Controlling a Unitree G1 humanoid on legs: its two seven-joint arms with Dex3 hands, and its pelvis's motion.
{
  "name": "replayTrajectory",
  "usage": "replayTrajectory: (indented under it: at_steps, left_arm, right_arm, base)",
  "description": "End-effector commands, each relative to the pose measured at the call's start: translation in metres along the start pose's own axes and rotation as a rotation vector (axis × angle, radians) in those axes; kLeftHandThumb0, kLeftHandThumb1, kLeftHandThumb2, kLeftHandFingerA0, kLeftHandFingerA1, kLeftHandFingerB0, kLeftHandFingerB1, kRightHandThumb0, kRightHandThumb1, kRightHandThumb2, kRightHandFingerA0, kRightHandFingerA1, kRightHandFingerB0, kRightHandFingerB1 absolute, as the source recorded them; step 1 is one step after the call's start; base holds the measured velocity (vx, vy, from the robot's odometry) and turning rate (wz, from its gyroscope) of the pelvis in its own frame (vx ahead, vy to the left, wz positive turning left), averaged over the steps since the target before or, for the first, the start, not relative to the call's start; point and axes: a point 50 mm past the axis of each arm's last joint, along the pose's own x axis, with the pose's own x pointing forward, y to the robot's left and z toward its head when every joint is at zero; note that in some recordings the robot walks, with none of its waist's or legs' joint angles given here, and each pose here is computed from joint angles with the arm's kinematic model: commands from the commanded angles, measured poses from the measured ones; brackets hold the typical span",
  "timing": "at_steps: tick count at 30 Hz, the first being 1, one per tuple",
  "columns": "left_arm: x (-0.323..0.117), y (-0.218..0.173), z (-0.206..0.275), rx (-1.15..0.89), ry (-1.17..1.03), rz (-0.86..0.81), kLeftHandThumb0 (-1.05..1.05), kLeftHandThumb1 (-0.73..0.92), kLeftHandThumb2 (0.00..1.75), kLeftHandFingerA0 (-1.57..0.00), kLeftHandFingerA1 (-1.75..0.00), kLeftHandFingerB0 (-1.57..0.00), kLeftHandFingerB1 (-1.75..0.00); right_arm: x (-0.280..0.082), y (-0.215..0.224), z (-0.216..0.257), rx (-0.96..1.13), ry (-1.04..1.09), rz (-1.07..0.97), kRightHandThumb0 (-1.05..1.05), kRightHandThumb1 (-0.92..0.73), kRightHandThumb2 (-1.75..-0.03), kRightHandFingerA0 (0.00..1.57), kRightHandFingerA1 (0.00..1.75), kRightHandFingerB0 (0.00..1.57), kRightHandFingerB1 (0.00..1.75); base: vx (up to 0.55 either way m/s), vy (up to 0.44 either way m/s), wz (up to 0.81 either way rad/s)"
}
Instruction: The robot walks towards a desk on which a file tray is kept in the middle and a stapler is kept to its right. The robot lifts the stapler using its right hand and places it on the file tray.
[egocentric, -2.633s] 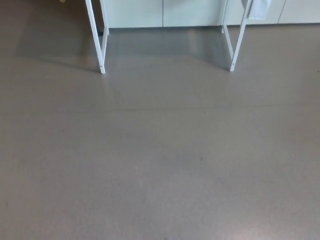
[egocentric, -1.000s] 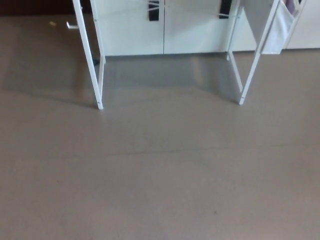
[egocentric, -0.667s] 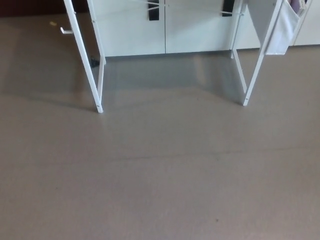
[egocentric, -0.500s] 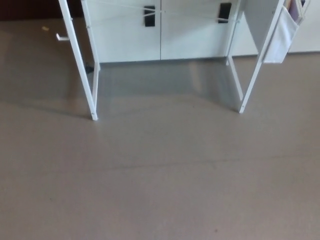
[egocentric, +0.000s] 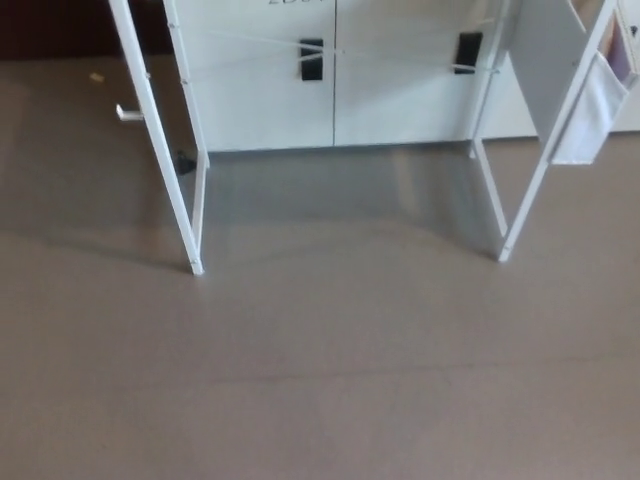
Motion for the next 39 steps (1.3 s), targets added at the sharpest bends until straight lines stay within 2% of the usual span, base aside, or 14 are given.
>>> replayTrajectory:
  at_steps: [1, 3, 6, 12, 13, 14, 21, 23, 24, 26, 31, 32, 35, 39]
  left_arm:
    - [-0.0008, 0.0046, 0.0024, 0.036, -0.008, 0.016, -0.72, 0.59, 1.14, -0.41, -0.82, -0.35, -0.75]
    - [-0.0008, 0.0041, 0.0019, 0.044, -0.008, 0.018, -0.71, 0.59, 1.14, -0.41, -0.82, -0.29, -0.73]
    - [-0.0003, 0.004, 0.0053, 0.017, -0.016, 0.014, -0.73, 0.58, 1.13, -0.39, -0.81, -0.27, -0.72]
    - [-0.0004, 0.0038, 0.0046, 0.032, -0.015, 0.016, -0.71, 0.6, 1.14, -0.4, -0.81, -0.32, -0.73]
    - [-0.0004, 0.0036, 0.0044, 0.034, -0.016, 0.013, -0.72, 0.59, 1.14, -0.41, -0.82, -0.33, -0.74]
    - [-0.0004, 0.0031, 0.0038, 0.029, -0.019, 0.013, -0.73, 0.6, 1.14, -0.39, -0.81, -0.31, -0.74]
    - [-0.0004, 0.004, 0.0043, 0.01, -0.013, 0.013, -0.72, 0.6, 1.14, -0.4, -0.82, -0.27, -0.72]
    - [-0.0004, 0.0036, 0.0034, 0.026, -0.012, 0.019, -0.72, 0.6, 1.14, -0.4, -0.81, -0.31, -0.73]
    - [-0.0004, 0.0037, 0.0037, 0.024, -0.012, 0.017, -0.72, 0.6, 1.14, -0.4, -0.81, -0.32, -0.74]
    - [-0.0003, 0.004, 0.0044, 0.01, -0.01, 0.014, -0.7, 0.6, 1.14, -0.39, -0.81, -0.31, -0.73]
    - [-0.0004, 0.0043, 0.0044, 0.004, -0.013, 0.018, -0.69, 0.61, 1.13, -0.39, -0.81, -0.29, -0.73]
    - [-0.0004, 0.0043, 0.0043, 0.014, -0.012, 0.023, -0.7, 0.6, 1.13, -0.4, -0.82, -0.3, -0.73]
    - [0.0, 0.0044, 0.0063, 0.0, -0.015, 0.027, -0.71, 0.58, 1.14, -0.4, -0.82, -0.29, -0.73]
    - [-0.0001, 0.004, 0.0052, -0.018, -0.02, 0.024, -0.73, 0.58, 1.13, -0.4, -0.83, -0.28, -0.73]
  right_arm:
    - [0.0007, -0.0015, -0.0005, 0.073, 0.023, -0.01, -0.66, -0.56, -0.91, 0.0, 0.26, 0.1, 0.39]
    - [0.0001, -0.0028, -0.0016, 0.065, 0.019, 0.005, -0.65, -0.72, -0.66, 0.07, 0.15, 0.11, 0.23]
    - [0.0042, -0.0062, -0.0003, 0.053, 0.016, 0.004, -0.72, -0.6, -0.94, 0.0, 0.2, 0.11, 0.32]
    - [0.0053, -0.005, -0.0004, 0.13, 0.02, 0.002, -0.69, -0.56, -0.91, 0.0, 0.19, 0.11, 0.31]
    - [0.0044, -0.0042, 0.0014, 0.188, 0.033, 0.023, -0.6, -0.75, -0.64, 0.0, 0.18, 0.06, 0.25]
    - [0.0036, -0.0052, 0.0018, 0.064, 0.029, 0.01, -0.71, -0.59, -0.96, 0.0, 0.2, 0.07, 0.27]
    - [0.0017, -0.0087, 0.0056, 0.032, 0.028, 0.006, -0.6, -0.73, -0.66, 0.04, 0.13, 0.09, 0.22]
    - [0.0026, -0.0087, 0.0043, 0.017, 0.031, -0.004, -0.69, -0.57, -0.91, 0.0, 0.2, 0.12, 0.33]
    - [0.0023, -0.0085, 0.0038, 0.018, 0.022, -0.007, -0.63, -0.72, -0.66, 0.06, 0.14, 0.11, 0.23]
    - [0.0039, -0.0088, 0.0021, 0.024, 0.045, 0.017, -0.73, -0.63, -0.96, 0.0, 0.17, 0.02, 0.24]
    - [0.0038, -0.0103, 0.0025, -0.05, 0.04, 0.001, -0.71, -0.61, -0.95, 0.0, 0.17, 0.11, 0.27]
    - [0.0036, -0.0104, 0.003, -0.081, 0.027, -0.01, -0.64, -0.79, -0.64, 0.03, 0.2, 0.09, 0.24]
    - [0.0042, -0.0074, 0.0012, -0.017, 0.053, -0.001, -0.76, -0.63, -0.95, 0.05, 0.18, 0.06, 0.28]
    - [0.0035, -0.0059, 0.0033, 0.076, 0.044, 0.019, -0.64, -0.77, -0.63, 0.0, 0.21, 0.05, 0.25]
  base:
    - [0.22, -0.061, 0.23]
    - [0.2, -0.087, -0.04]
    - [0.16, -0.054, -0.04]
    - [0.17, 0.085, -0.11]
    - [0.31, 0.17, 0.01]
    - [0.43, 0.176, 0.22]
    - [0.25, 0.093, -0.01]
    - [0.19, -0.022, 0.09]
    - [0.18, -0.073, 0.08]
    - [0.15, -0.106, 0.1]
    - [0.27, -0.132, 0.34]
    - [0.26, -0.105, 0.01]
    - [0.16, -0.092, 0.01]
    - [0.14, 0.017, -0.08]
